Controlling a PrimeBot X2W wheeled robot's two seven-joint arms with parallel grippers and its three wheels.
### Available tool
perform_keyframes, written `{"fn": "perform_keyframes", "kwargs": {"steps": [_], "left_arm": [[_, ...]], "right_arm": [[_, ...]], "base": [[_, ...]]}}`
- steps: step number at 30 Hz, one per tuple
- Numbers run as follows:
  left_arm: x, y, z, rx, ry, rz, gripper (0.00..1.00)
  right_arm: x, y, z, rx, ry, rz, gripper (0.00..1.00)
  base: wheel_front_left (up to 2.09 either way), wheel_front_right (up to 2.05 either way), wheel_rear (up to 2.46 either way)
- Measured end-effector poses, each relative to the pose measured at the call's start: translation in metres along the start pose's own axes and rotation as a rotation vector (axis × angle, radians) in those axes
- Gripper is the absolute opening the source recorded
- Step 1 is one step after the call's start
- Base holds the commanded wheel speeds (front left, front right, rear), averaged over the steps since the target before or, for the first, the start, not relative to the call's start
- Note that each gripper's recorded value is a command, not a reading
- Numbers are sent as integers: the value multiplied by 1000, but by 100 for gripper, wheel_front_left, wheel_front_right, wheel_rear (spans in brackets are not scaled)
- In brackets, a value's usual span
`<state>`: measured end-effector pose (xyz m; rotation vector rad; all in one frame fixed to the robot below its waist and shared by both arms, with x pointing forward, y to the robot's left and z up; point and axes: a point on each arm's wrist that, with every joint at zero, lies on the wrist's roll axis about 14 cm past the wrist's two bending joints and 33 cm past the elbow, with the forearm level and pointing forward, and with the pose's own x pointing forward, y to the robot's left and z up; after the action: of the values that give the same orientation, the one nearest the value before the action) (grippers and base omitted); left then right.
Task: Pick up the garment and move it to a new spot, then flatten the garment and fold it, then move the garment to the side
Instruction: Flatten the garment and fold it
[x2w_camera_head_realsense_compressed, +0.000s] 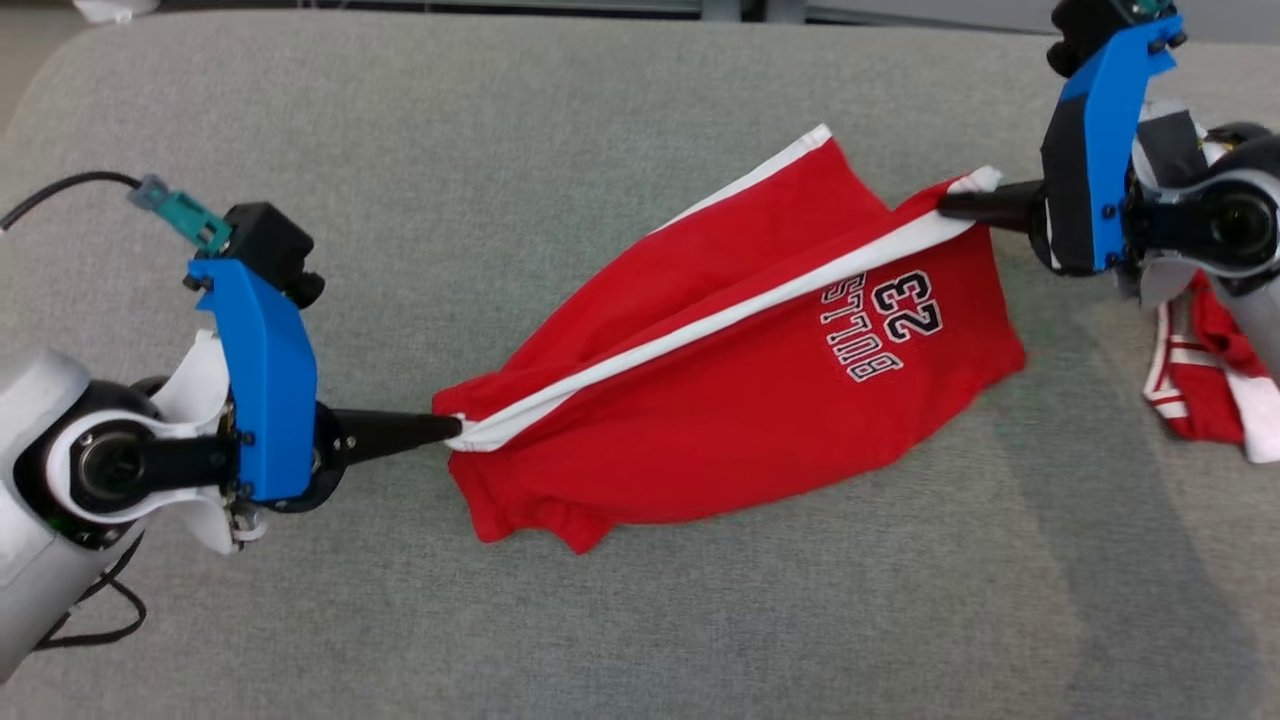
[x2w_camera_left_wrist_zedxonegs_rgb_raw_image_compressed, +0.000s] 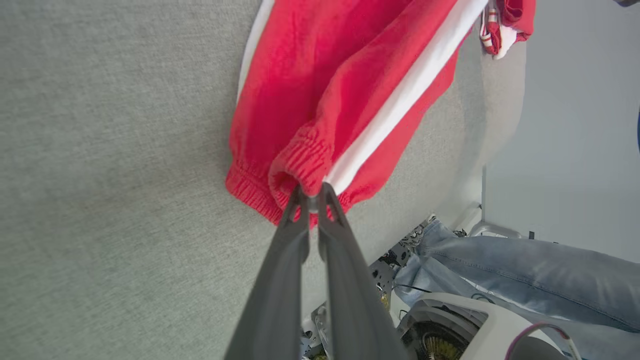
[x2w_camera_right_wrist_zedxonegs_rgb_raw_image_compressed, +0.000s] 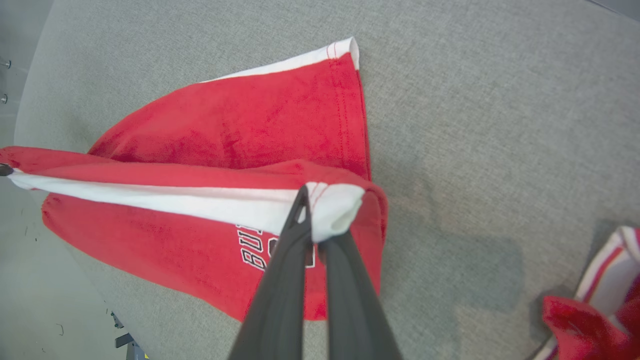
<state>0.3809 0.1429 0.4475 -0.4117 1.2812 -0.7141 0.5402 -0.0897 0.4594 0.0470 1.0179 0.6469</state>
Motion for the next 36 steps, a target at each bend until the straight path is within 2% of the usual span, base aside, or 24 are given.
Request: {"fn": "perform_keyframes", "kwargs": {"steps": [11, 12, 13, 14, 15, 22, 27, 30, 33, 36], "left_arm": [[5, 45, 12, -129, 12, 47, 0], [6, 49, 13, -139, 8, 52, 0], [6, 51, 13, -142, 6, 55, 14], [6, 52, 14, -141, 0, 60, 84], [6, 53, 16, -141, -14, 67, 100], [-16, 49, 28, -79, -113, 119, 100], [-44, 35, 45, 19, -282, 153, 100], [-66, 30, 58, 130, -443, 219, 100], [-85, 28, 69, 204, -629, 281, 100], [-106, 28, 78, 320, -829, 399, 100]], "right_arm": [[81, 2, 25, -3, 95, 32, 0], [85, 3, 26, -5, 93, 35, 12], [87, 4, 29, -4, 76, 36, 64], [88, 5, 34, -3, 52, 35, 100], [88, 7, 38, -1, 27, 35, 100], [65, 25, 69, 25, -186, 47, 100], [32, 43, 92, 17, -431, 65, 100], [2, 49, 108, -17, -634, 53, 100], [-25, 39, 109, -16, -820, 8, 100], [-31, 22, 90, -3, -893, -61, 100]], "base": [[0, 0, 0], [0, 0, 0], [0, 0, 0], [0, 0, 0], [0, 0, 0], [0, 0, 0], [0, 0, 0], [0, 0, 0], [0, 0, 0], [0, 0, 0]]}}
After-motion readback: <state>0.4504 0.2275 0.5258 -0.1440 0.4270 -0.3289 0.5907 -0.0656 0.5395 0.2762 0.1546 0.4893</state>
